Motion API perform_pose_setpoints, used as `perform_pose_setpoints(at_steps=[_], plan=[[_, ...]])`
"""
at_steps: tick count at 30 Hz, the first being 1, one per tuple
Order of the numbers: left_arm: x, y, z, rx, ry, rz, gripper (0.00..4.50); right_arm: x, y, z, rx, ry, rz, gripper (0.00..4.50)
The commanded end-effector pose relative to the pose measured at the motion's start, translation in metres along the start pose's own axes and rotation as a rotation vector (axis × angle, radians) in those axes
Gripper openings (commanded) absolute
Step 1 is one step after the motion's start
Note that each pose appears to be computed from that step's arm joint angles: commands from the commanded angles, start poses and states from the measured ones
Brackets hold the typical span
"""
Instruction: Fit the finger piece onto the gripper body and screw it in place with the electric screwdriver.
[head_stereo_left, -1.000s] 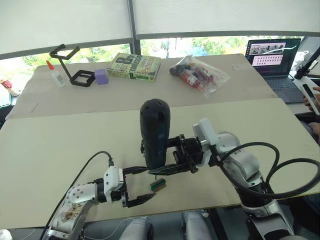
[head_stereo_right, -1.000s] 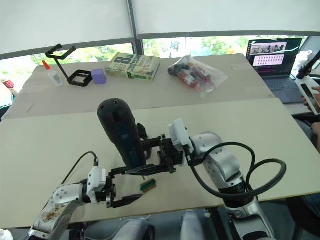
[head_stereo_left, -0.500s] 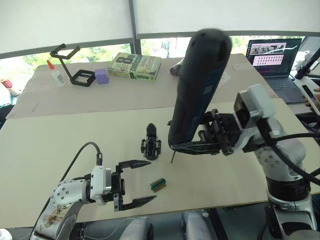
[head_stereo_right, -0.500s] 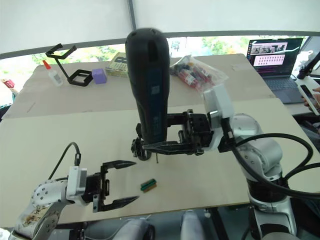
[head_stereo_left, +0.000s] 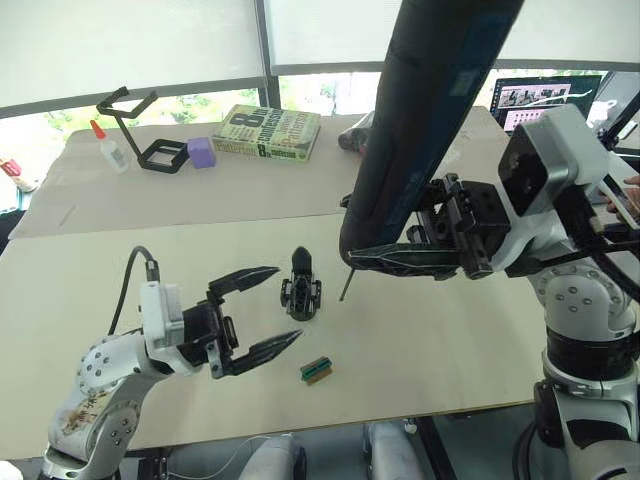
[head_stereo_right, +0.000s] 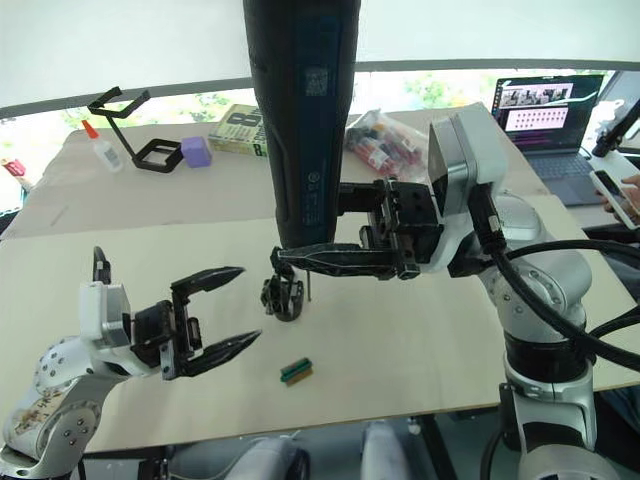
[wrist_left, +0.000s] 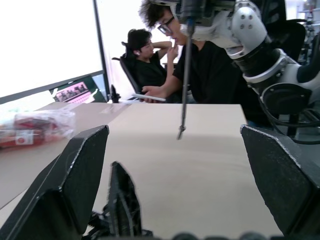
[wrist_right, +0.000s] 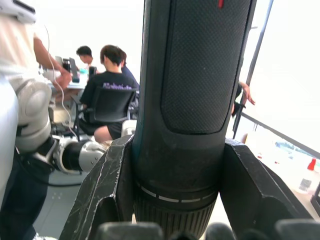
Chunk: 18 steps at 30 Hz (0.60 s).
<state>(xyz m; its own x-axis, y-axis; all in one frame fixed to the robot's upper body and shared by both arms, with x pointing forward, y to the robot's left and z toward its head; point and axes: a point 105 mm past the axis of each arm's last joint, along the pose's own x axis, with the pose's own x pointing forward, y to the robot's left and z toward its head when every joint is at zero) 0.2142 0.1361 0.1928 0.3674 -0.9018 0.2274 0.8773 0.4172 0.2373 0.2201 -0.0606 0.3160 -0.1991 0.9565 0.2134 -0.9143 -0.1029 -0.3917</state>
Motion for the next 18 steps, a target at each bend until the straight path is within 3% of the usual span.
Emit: perform_pose_setpoints(at_steps=[1,11,18], plan=[[-0.013,0.006,0.004,0.015,0.009,0.037,4.46,0.006,0.001,0.02,-0.053,-0.06,0.028,1.98],[-0.051,0.016,-0.017,-0.002,0.106,0.152,4.46,0.025,-0.003,0.02,-0.051,-0.118,0.076,1.98],[-0.075,0.016,-0.048,-0.032,0.219,0.193,4.46,0.044,-0.011,0.003,-0.04,-0.099,0.091,1.98]])
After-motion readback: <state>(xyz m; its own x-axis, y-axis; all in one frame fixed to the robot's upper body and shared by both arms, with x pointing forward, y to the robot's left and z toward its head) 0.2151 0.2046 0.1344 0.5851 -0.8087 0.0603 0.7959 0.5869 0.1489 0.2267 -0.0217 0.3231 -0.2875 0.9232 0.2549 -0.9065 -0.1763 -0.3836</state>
